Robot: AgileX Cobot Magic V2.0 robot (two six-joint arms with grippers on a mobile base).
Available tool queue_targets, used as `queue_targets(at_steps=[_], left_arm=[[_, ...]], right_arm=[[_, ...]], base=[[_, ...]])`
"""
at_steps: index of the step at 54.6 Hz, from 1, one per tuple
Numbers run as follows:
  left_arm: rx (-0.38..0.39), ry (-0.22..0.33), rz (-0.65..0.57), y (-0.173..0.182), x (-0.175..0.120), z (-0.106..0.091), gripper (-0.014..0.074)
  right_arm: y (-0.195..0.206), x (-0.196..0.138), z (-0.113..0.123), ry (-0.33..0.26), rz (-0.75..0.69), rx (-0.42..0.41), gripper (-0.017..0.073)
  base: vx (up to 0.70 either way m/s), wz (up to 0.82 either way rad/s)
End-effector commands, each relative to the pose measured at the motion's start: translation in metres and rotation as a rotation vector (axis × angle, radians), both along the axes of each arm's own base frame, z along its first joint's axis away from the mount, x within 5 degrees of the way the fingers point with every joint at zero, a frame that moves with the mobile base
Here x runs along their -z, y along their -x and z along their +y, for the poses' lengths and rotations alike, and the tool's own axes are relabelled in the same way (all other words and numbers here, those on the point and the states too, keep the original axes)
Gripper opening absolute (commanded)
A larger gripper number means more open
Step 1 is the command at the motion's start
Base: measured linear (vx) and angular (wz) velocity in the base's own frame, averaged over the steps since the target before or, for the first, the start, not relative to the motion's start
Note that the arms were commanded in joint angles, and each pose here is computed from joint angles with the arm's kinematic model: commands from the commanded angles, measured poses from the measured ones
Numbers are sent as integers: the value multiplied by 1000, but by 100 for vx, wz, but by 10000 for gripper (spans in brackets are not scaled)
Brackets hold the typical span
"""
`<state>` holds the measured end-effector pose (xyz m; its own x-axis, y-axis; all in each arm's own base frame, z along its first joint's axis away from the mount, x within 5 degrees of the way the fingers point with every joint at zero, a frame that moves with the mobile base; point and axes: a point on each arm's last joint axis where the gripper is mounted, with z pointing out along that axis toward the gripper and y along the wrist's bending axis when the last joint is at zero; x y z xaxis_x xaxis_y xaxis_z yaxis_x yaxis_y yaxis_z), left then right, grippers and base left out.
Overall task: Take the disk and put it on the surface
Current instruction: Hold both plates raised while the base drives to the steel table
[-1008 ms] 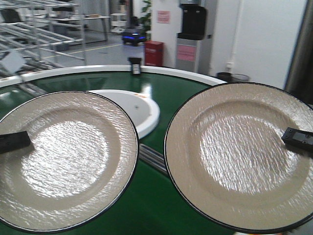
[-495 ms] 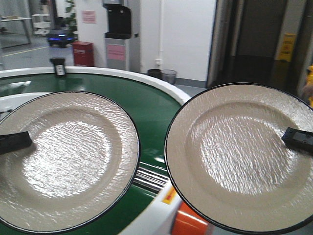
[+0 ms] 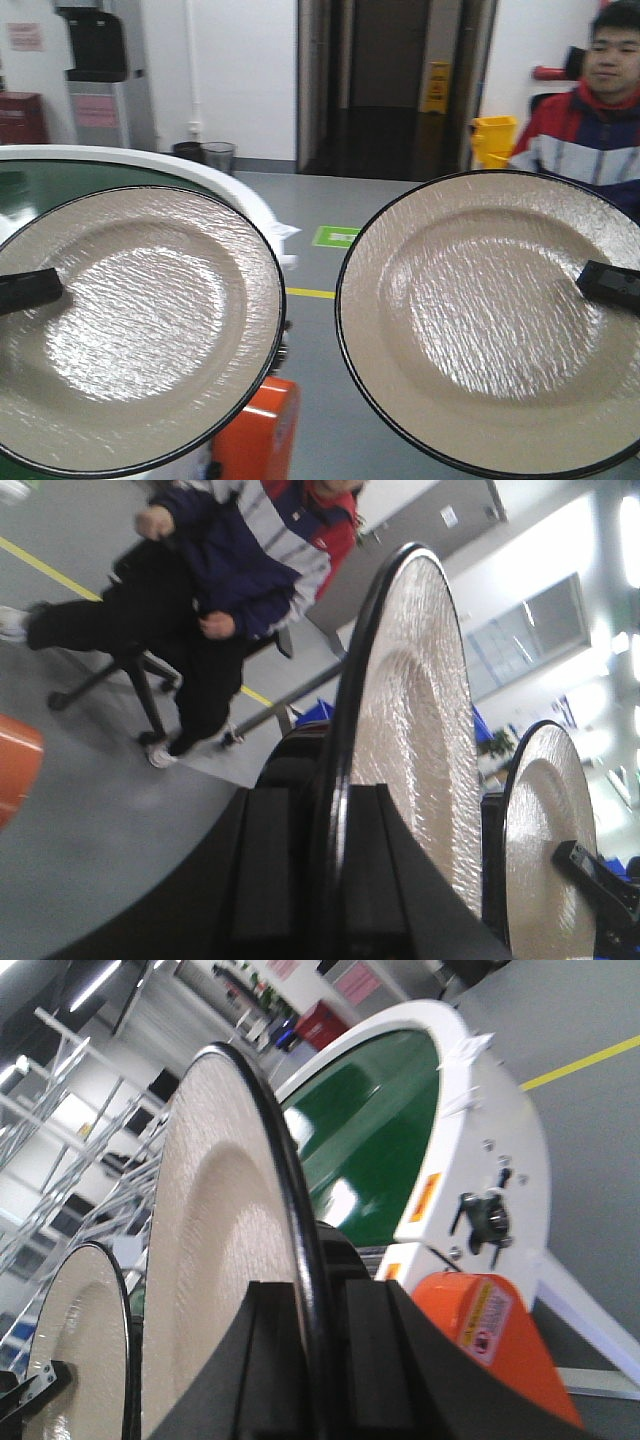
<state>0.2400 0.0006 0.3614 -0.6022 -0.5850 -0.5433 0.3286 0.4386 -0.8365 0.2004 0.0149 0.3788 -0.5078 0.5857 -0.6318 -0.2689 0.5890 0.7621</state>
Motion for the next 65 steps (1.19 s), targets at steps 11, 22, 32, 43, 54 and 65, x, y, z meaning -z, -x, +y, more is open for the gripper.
queue_targets(at_steps=[11,22,32,43,54,65], left_arm=[[17,137,-102,7,-28,-4,-1],[17,137,-102,7,-28,-4,-1],[17,137,-102,7,-28,-4,-1],[17,137,-102,7,-28,-4,-1],[17,137,-102,7,-28,-4,-1],[17,137,-102,7,-28,-4,-1]], right_arm=[[4,-23,1,-100,-83,9,-9],[4,-23,1,-100,-83,9,-9],[4,-23,1,-100,-83,6,-9],[4,-23,1,-100,-83,5,-9],[4,-23,1,-100,-83,4,-9],[4,-23,1,-100,-83,4,-9]], base=[[-7,-54],[1,-61],[11,-68],[19,-64],[25,-51],[33,-33]])
